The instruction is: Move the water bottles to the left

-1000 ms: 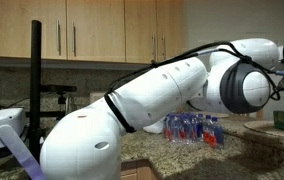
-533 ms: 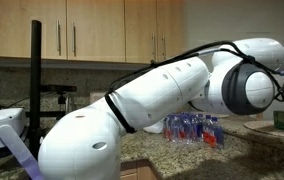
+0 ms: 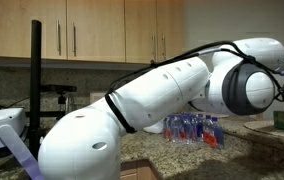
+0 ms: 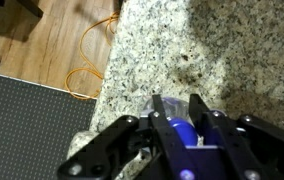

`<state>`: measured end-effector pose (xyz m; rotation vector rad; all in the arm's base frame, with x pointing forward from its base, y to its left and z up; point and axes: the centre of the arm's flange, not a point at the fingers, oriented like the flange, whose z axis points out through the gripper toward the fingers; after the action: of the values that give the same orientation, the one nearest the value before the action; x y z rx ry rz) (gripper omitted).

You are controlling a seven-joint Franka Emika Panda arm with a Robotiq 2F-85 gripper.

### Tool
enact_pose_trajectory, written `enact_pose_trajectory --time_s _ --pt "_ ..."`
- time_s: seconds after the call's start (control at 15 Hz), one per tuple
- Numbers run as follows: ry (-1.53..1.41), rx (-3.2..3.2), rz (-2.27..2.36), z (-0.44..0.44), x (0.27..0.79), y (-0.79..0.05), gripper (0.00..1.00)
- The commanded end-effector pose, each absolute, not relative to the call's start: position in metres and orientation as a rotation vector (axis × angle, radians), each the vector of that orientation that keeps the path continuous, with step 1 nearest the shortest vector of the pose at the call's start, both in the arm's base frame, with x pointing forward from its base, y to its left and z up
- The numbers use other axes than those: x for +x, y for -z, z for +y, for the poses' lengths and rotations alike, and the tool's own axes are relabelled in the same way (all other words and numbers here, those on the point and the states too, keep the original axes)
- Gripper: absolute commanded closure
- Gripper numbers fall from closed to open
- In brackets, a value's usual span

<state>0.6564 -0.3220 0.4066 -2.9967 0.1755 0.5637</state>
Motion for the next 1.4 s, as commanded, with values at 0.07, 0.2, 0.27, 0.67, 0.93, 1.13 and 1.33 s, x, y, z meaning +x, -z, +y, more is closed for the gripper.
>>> enact_pose_trajectory --time_s 0.07,0.2,0.27,0.67,0.93,1.13,1.33 --pt "-0.511 -3.012 0.141 -0.3092 0.6529 -0.3992 0.99" --pt "-0.515 -3.017 0.139 -0.3069 0.6539 -0.3999 0.95" --pt "-0.512 -3.017 0.14 -0.3061 0.6537 -0.3996 0.7" --pt "-0.505 -3.024 0.151 -0.3072 0.6513 -0.4023 0.44" --pt "-0.483 -3.039 0.144 -0.3088 0.6533 -0.4033 0.2" --pt "-0.491 -3.037 0.135 -0.3096 0.6532 -0.4034 0.02" --pt "-0.502 -3.041 0.131 -0.3099 0.6521 -0.4031 0.31"
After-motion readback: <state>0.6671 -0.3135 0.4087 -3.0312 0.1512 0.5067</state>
